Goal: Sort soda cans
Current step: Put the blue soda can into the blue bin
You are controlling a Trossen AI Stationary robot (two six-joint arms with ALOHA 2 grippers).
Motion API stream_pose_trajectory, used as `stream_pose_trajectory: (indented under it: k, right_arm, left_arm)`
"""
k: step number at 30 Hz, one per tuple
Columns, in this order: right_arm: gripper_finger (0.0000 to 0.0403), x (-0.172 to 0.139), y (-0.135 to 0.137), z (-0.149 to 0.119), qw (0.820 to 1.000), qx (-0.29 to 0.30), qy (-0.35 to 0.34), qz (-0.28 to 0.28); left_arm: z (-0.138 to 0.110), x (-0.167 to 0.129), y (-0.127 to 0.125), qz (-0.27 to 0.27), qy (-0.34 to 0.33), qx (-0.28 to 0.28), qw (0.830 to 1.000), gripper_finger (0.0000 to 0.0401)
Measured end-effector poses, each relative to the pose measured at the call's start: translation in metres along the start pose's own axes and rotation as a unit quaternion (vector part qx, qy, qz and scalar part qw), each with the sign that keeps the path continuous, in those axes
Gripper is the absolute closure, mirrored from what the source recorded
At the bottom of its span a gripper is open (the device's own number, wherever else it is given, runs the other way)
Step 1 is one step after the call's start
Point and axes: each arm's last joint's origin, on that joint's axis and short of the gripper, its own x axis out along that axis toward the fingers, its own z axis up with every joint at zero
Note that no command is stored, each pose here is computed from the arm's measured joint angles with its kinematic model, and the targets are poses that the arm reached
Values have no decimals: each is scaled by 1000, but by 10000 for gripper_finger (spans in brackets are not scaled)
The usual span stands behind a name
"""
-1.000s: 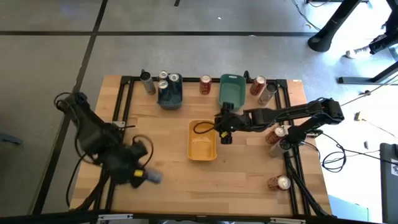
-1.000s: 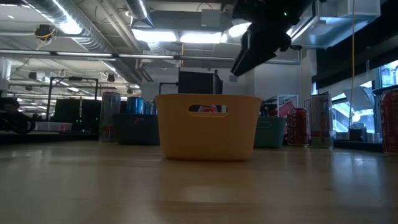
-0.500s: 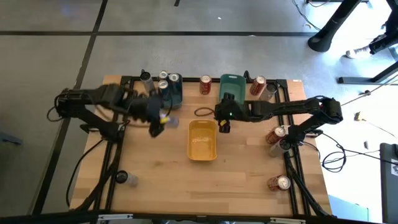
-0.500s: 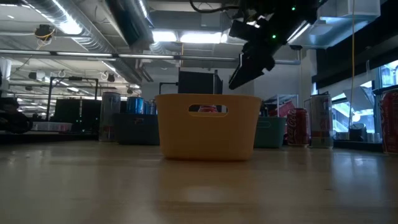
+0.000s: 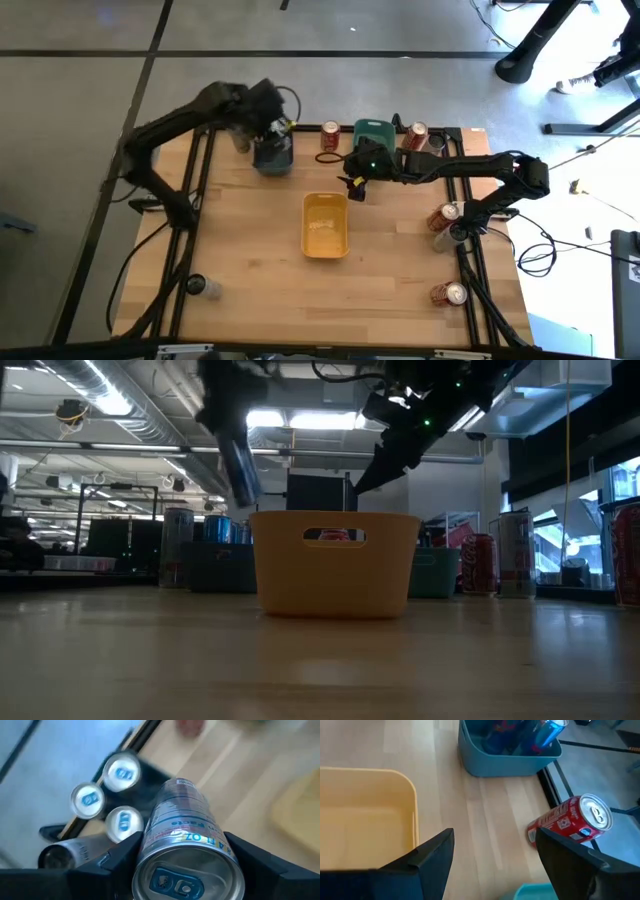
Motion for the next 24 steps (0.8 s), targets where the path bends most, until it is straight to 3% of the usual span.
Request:
stream_pose_trajectory:
  k: [4,9,24]
  right_arm:
    - [123,0,0,1,1000,1,-7,3]
    - [123,0,0,2,1000,1,-9,4]
    - [123,0,1,2,1000,-2,-12,17]
  left_arm:
    - [19,30,11,18,61,13,998,165]
    - [34,62,13,20,79,18,997,165]
    - [44,137,6,18,161,47,986,164]
